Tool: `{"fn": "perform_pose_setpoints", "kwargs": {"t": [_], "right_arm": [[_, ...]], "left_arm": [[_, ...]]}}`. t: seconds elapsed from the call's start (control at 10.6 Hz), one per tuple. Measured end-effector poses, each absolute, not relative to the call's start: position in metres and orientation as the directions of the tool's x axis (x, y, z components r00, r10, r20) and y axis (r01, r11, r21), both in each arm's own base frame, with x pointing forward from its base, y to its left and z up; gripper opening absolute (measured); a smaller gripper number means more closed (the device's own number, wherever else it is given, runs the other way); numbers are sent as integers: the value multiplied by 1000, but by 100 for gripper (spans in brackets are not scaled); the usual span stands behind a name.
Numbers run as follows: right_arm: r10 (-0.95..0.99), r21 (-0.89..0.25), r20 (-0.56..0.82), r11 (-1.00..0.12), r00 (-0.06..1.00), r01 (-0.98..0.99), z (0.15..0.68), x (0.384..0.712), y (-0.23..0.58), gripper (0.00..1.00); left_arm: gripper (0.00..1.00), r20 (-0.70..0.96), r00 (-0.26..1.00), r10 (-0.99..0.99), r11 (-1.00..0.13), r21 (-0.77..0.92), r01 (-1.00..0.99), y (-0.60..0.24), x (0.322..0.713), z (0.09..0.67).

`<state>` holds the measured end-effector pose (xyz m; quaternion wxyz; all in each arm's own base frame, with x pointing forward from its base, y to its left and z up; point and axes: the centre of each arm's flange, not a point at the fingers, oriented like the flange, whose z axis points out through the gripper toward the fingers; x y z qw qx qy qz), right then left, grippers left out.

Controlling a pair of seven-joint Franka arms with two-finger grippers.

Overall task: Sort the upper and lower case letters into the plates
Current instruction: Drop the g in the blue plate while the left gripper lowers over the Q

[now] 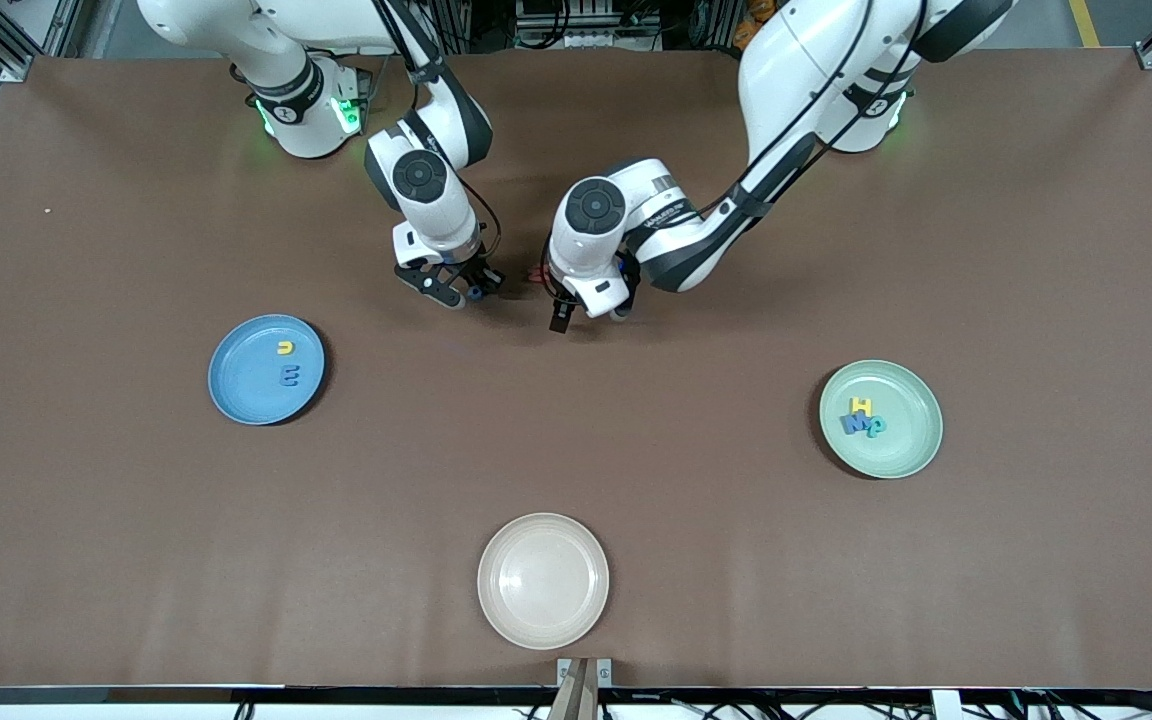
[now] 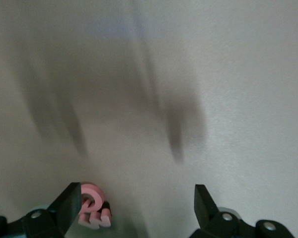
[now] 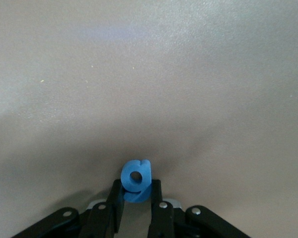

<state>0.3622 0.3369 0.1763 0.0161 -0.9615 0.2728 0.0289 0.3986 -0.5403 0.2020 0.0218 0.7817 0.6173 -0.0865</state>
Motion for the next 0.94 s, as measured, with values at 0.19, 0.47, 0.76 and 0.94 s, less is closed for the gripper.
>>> {"fn": "perform_pose_setpoints", "kwargs": {"t": [0.19, 0.47, 0.76, 0.94], "right_arm": [[-519, -15, -64, -854, 853, -520, 176, 363, 336, 26], [-463, 23, -94, -886, 882, -463, 178, 391, 306, 26], [-396, 61, -154, -918, 905, -392, 191, 437, 261, 26], [-370, 104, -215, -929, 904, -356, 214, 470, 231, 26]], "left_arm": [[100, -154, 214, 965, -225, -58, 973, -550, 387, 197], [100, -147, 200, 969, -209, -50, 977, -555, 381, 197], [100, -119, 173, 978, -177, -27, 984, -554, 379, 195], [100, -114, 165, 980, -170, -33, 985, -558, 370, 192]]}}
